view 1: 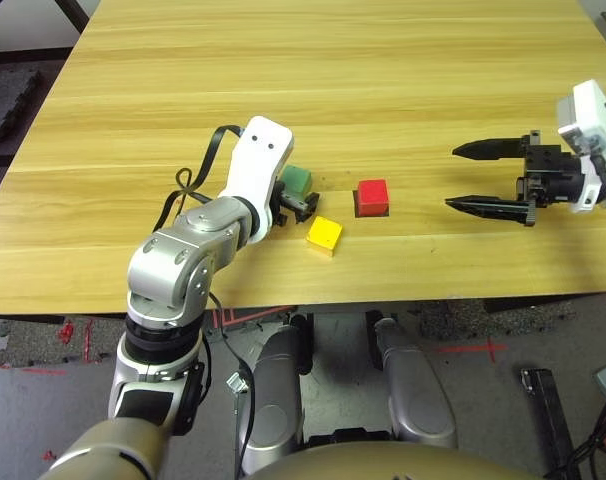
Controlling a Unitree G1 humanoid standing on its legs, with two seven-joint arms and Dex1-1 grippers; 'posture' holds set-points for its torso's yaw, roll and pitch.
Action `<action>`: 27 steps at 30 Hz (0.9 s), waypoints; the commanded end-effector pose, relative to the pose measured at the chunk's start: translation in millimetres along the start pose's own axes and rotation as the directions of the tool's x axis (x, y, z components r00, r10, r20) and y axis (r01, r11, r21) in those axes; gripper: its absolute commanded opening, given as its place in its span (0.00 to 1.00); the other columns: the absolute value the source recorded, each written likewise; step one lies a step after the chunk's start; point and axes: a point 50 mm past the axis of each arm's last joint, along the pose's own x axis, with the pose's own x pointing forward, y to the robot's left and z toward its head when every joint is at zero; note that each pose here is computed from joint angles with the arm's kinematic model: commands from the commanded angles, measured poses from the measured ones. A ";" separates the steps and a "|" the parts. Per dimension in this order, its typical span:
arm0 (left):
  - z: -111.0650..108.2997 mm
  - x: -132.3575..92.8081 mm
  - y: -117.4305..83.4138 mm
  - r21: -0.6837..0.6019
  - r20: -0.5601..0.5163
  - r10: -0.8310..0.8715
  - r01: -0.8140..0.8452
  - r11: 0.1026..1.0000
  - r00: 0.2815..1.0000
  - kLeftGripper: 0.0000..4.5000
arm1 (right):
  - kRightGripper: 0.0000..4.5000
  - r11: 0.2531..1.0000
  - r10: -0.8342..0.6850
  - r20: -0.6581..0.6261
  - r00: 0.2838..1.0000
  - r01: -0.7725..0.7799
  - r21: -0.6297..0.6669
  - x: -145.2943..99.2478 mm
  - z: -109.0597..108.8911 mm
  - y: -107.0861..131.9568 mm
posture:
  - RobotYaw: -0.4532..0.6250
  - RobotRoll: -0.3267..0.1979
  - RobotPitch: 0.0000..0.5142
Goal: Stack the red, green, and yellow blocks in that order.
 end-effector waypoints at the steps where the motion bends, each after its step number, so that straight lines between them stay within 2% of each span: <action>1: -1.8 3.9 -0.9 -0.002 -0.002 0.004 -0.004 1.000 1.000 1.00 | 0.99 1.000 0.009 -0.003 1.000 -0.009 -0.010 1.2 -0.2 3.0 | 0.61 0.82 0.58; 4: -1.6 5.1 0.6 -0.004 0.004 0.013 -0.013 1.000 1.000 0.86 | 1.00 1.000 0.009 0.001 1.000 -0.009 -0.011 2.7 0.1 2.5 | 0.62 0.83 0.58; 9: -3.5 5.3 1.1 0.009 -0.008 0.006 -0.005 1.000 1.000 0.46 | 1.00 1.000 0.008 0.006 1.000 -0.008 -0.015 4.3 0.9 1.4 | 0.62 0.83 0.59; 15: -7.2 5.3 0.4 0.040 -0.022 -0.018 0.019 0.999 1.000 0.46 | 1.00 1.000 0.002 0.010 1.000 -0.002 -0.019 4.0 1.3 1.0 | 0.61 0.83 0.57; 18: -1.0 6.0 3.7 0.093 0.012 -0.047 0.046 0.995 0.999 0.46 | 1.00 1.000 -0.001 0.011 1.000 0.001 -0.018 4.0 0.8 0.4 | 0.62 0.83 0.55; 22: 26.5 6.3 15.6 0.208 0.117 -0.161 0.135 0.969 0.980 0.46 | 1.00 1.000 0.013 0.005 1.000 -0.013 -0.019 2.8 1.4 0.2 | 0.63 0.83 0.53; 27: 66.5 -1.5 14.1 0.323 0.201 -0.386 0.311 0.894 0.900 0.46 | 1.00 0.999 0.048 -0.024 0.999 -0.049 -0.017 -2.6 2.1 3.3 | 0.63 0.82 0.51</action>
